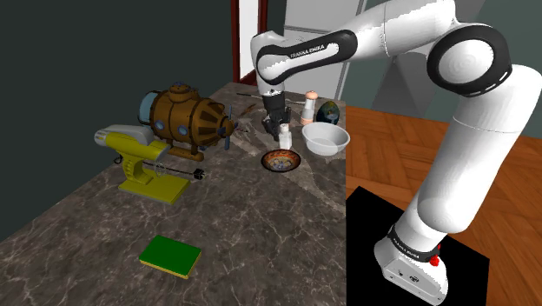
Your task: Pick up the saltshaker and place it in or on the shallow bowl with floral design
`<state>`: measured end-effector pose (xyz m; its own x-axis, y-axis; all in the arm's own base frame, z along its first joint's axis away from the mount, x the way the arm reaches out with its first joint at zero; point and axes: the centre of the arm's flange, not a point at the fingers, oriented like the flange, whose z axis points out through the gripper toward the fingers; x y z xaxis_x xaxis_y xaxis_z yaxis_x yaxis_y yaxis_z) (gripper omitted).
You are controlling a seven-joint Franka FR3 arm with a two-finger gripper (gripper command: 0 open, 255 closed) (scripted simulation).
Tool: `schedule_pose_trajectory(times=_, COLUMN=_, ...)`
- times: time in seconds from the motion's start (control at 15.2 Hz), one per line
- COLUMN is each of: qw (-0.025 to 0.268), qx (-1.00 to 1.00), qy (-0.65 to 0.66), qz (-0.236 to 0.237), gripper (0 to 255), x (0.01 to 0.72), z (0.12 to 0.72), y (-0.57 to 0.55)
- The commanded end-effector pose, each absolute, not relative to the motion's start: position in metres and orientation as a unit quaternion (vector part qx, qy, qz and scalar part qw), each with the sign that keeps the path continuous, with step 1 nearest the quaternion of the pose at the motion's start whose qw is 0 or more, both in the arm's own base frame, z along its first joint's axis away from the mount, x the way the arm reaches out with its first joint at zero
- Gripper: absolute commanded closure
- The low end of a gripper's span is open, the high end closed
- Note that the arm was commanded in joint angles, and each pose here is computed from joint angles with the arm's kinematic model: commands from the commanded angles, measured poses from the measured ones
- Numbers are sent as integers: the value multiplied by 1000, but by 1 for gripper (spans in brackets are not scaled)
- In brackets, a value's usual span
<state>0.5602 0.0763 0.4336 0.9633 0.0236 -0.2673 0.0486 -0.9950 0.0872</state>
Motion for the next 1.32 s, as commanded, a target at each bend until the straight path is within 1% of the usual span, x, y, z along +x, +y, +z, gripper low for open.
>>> schedule_pose_trajectory(times=0.0, qw=47, qx=990, qy=18, qz=-134, gripper=255, x=562, z=423, y=78)
schedule_pose_trajectory(times=0.59, qw=47, qx=990, qy=18, qz=-134, gripper=255, x=562, z=375, y=78)
schedule_pose_trajectory(times=1.12, qw=47, qx=990, qy=18, qz=-134, gripper=255, x=562, z=375, y=78)
schedule_pose_trajectory(times=1.19, qw=47, qx=990, qy=18, qz=-134, gripper=0, x=562, z=375, y=78)
schedule_pose_trajectory(times=1.25, qw=47, qx=990, qy=18, qz=-134, gripper=0, x=562, z=375, y=78)
